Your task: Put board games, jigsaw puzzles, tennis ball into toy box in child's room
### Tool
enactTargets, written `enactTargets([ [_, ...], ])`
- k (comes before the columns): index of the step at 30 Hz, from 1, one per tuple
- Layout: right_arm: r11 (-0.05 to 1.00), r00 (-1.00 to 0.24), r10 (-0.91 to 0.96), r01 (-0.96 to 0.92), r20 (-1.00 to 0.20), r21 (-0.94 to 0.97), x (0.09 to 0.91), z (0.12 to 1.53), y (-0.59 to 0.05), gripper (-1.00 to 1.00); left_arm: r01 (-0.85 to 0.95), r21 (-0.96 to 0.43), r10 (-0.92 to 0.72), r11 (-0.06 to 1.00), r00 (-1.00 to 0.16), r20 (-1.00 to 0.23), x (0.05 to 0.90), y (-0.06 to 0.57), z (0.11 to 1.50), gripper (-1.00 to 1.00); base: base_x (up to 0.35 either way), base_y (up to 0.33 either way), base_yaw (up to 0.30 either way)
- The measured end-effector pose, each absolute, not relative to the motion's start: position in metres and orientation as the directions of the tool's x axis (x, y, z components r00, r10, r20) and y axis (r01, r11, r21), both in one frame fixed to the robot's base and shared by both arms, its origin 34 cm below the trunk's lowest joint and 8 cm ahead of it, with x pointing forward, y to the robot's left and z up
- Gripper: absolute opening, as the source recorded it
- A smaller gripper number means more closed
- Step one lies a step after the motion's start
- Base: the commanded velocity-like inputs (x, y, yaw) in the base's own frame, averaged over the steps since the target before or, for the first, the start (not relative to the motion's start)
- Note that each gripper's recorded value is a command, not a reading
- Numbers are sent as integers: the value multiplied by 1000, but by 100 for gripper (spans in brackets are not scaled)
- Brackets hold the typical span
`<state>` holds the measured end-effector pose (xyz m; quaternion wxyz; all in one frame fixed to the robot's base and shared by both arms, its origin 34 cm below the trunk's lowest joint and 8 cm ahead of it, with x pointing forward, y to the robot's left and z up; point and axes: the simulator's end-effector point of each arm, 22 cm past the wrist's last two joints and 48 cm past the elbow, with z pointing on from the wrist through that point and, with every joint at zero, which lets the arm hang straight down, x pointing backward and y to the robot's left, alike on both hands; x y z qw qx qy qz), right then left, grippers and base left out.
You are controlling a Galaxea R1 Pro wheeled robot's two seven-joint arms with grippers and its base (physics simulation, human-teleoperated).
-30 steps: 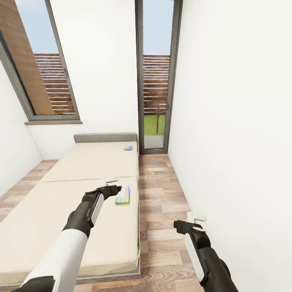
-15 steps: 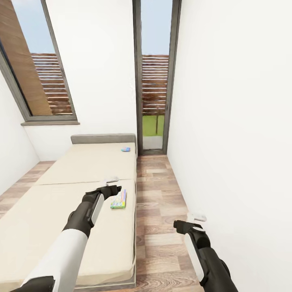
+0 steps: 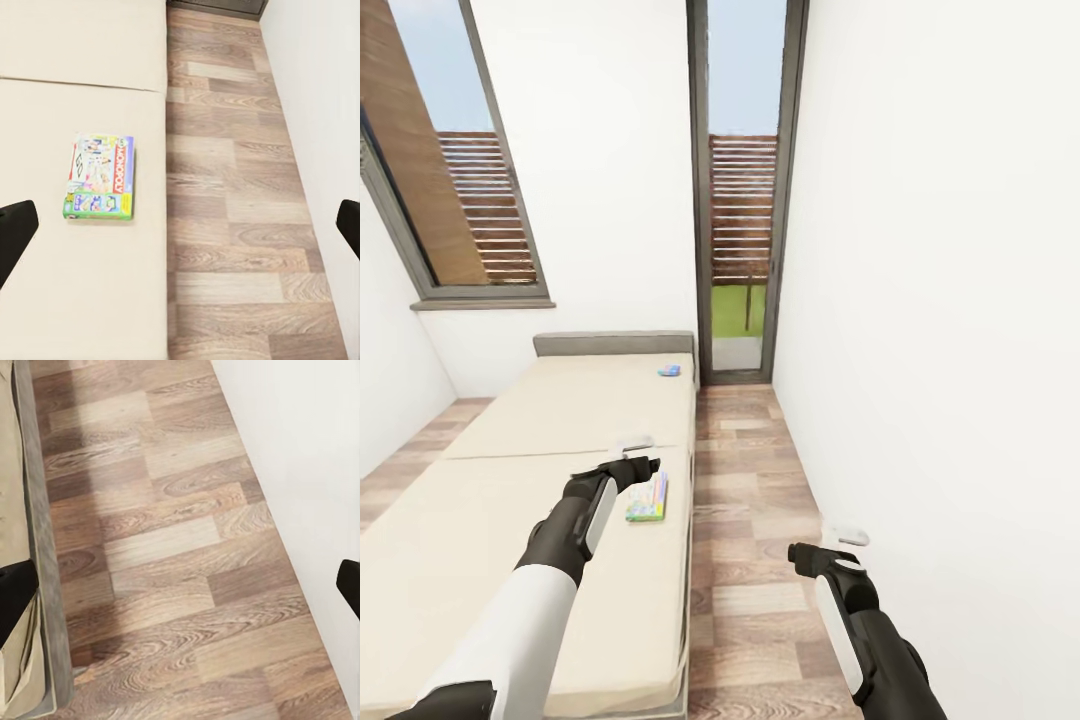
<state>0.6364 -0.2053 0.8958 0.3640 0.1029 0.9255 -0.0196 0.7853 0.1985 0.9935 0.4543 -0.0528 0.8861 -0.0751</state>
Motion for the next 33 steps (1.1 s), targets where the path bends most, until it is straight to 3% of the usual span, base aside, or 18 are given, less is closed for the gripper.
enactTargets([
  [33, 978, -713, 176, 205, -679, 38, 637, 897, -206, 100, -24, -178, -158, 984, -585, -795, 785, 198, 993, 100, 141, -28, 19],
])
